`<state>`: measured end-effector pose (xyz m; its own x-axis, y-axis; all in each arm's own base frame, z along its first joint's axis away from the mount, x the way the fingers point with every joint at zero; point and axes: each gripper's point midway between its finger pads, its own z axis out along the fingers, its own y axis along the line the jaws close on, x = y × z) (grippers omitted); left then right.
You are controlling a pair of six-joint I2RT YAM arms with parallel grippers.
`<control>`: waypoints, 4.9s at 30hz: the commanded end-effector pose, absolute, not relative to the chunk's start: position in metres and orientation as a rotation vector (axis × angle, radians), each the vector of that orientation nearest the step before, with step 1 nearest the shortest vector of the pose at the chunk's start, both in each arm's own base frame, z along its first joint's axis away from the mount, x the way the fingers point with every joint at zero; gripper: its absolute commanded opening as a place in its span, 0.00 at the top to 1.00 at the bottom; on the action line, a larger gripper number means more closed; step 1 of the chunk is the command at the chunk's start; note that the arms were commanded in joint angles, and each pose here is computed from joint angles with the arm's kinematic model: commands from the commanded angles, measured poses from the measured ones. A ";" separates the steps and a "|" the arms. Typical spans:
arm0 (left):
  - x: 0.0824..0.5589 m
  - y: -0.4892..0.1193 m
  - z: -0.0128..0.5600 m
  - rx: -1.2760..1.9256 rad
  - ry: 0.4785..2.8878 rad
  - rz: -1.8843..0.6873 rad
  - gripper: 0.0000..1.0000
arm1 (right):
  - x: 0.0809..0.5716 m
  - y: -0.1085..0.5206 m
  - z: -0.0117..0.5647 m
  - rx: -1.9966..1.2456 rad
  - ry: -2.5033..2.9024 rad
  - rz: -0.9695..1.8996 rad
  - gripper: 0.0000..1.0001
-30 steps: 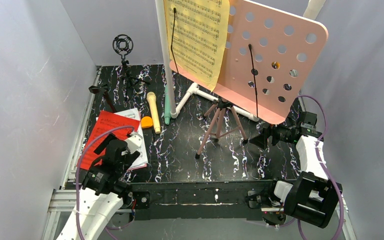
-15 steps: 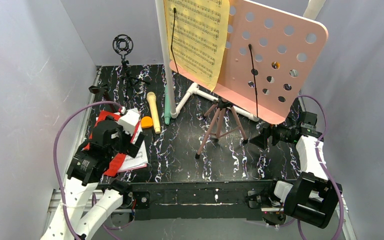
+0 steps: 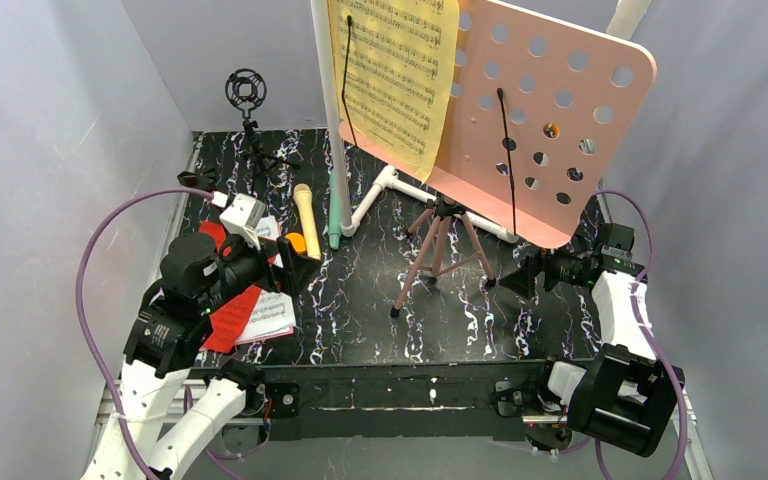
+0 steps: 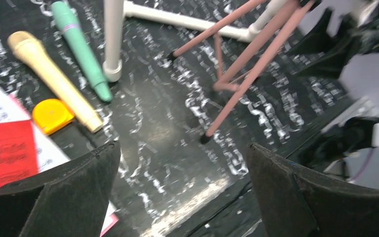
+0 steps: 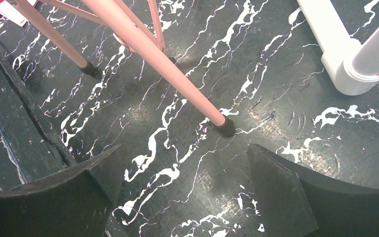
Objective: Pack up the instrument practice props
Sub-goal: Move the music stand to the center of the board.
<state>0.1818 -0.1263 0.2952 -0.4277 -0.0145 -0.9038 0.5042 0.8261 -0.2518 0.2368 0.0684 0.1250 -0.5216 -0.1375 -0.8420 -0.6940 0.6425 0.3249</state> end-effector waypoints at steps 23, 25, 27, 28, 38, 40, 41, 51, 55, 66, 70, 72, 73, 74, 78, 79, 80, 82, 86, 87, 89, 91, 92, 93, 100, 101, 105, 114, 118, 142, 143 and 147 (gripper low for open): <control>0.175 -0.207 0.416 0.390 1.715 -1.048 0.02 | 0.246 0.065 0.138 -0.677 1.974 0.794 0.00; 0.174 -0.218 0.415 0.430 1.720 -1.038 0.02 | 0.245 0.065 0.138 -0.677 1.975 0.795 0.00; 0.174 -0.227 0.415 0.464 1.719 -1.008 0.02 | 0.245 0.065 0.138 -0.678 1.975 0.794 0.00; 0.175 -0.229 0.416 0.479 1.715 -0.986 0.02 | 0.245 0.065 0.138 -0.677 1.975 0.793 0.00; 0.182 -0.242 0.443 0.571 1.636 -0.794 0.02 | 0.247 0.059 0.173 -0.702 1.953 0.681 0.00; 0.185 -0.240 0.451 0.564 1.617 -0.765 0.02 | 0.251 0.052 0.193 -0.705 1.955 0.610 0.00; 0.187 -0.238 0.457 0.555 1.605 -0.753 0.02 | 0.251 0.050 0.201 -0.703 1.963 0.590 0.00; 0.207 -0.268 0.488 0.513 1.590 -0.746 0.02 | 0.230 0.069 0.248 -0.645 1.948 0.736 0.00; 0.210 -0.276 0.489 0.539 1.581 -0.720 0.02 | 0.223 0.082 0.251 -0.684 1.896 0.811 0.00; 0.186 -0.241 0.461 0.555 1.580 -0.717 0.02 | 0.246 0.120 0.200 -0.959 1.936 0.794 0.28; 0.176 -0.216 0.427 0.512 1.647 -0.697 0.02 | 0.266 0.134 0.205 -0.966 1.890 0.814 0.34; 0.171 -0.205 0.406 0.481 1.691 -0.695 0.02 | 0.277 0.141 0.209 -0.939 1.882 0.830 0.31; 0.168 -0.200 0.397 0.464 1.710 -0.699 0.02 | 0.281 0.144 0.211 -0.937 1.872 0.844 0.28; 0.165 -0.194 0.389 0.444 1.723 -0.703 0.02 | 0.283 0.148 0.213 -0.944 1.860 0.859 0.26; 0.156 -0.181 0.353 0.395 1.794 -0.714 0.02 | 0.284 0.163 0.213 -1.013 1.813 0.886 0.27; 0.155 -0.178 0.348 0.382 1.804 -0.717 0.02 | 0.284 0.164 0.211 -1.033 1.809 0.875 0.29; 0.154 -0.176 0.342 0.367 1.813 -0.719 0.02 | 0.285 0.165 0.209 -1.051 1.804 0.860 0.31; 0.153 -0.172 0.335 0.340 1.824 -0.721 0.02 | 0.288 0.165 0.207 -1.070 1.799 0.828 0.39; 0.153 -0.169 0.327 0.317 1.836 -0.718 0.02 | 0.299 0.158 0.208 -1.056 1.811 0.739 0.54; 0.152 -0.169 0.326 0.318 1.838 -0.716 0.02 | 0.301 0.155 0.209 -1.047 1.817 0.711 0.58; 0.152 -0.169 0.324 0.321 1.845 -0.712 0.02 | 0.303 0.148 0.208 -1.030 1.826 0.668 0.64; 0.153 -0.170 0.323 0.325 1.850 -0.706 0.02 | 0.305 0.142 0.207 -1.012 1.834 0.635 0.69; 0.154 -0.170 0.323 0.323 1.852 -0.703 0.02 | 0.307 0.138 0.207 -1.005 1.835 0.612 0.71; 0.154 -0.170 0.323 0.324 1.852 -0.702 0.02 | 0.309 0.134 0.207 -0.997 1.840 0.588 0.73; 0.154 -0.173 0.320 0.332 1.865 -0.702 0.02 | 0.334 0.106 0.208 -0.950 1.866 0.404 0.75; 0.154 -0.174 0.319 0.332 1.868 -0.702 0.02 | 0.336 0.103 0.208 -0.945 1.866 0.391 0.75; 0.154 -0.175 0.317 0.330 1.876 -0.708 0.02 | 0.346 0.089 0.208 -0.896 1.880 0.362 0.74; 0.155 -0.186 0.319 0.352 1.875 -0.733 0.02 | 0.352 0.069 0.207 -0.815 1.902 0.336 0.61; 0.155 -0.190 0.319 0.359 1.876 -0.741 0.02 | 0.345 0.067 0.211 -0.809 1.913 0.347 0.41; 0.150 -0.180 0.314 0.338 1.852 -0.759 0.02 | 0.235 0.073 0.206 -0.962 2.036 0.485 0.02; 0.150 -0.180 0.314 0.338 1.851 -0.760 0.02 | 0.231 0.076 0.206 -0.963 2.036 0.510 0.02; 0.149 -0.178 0.314 0.337 1.844 -0.763 0.02 | 0.213 0.093 0.209 -0.968 2.007 0.660 0.02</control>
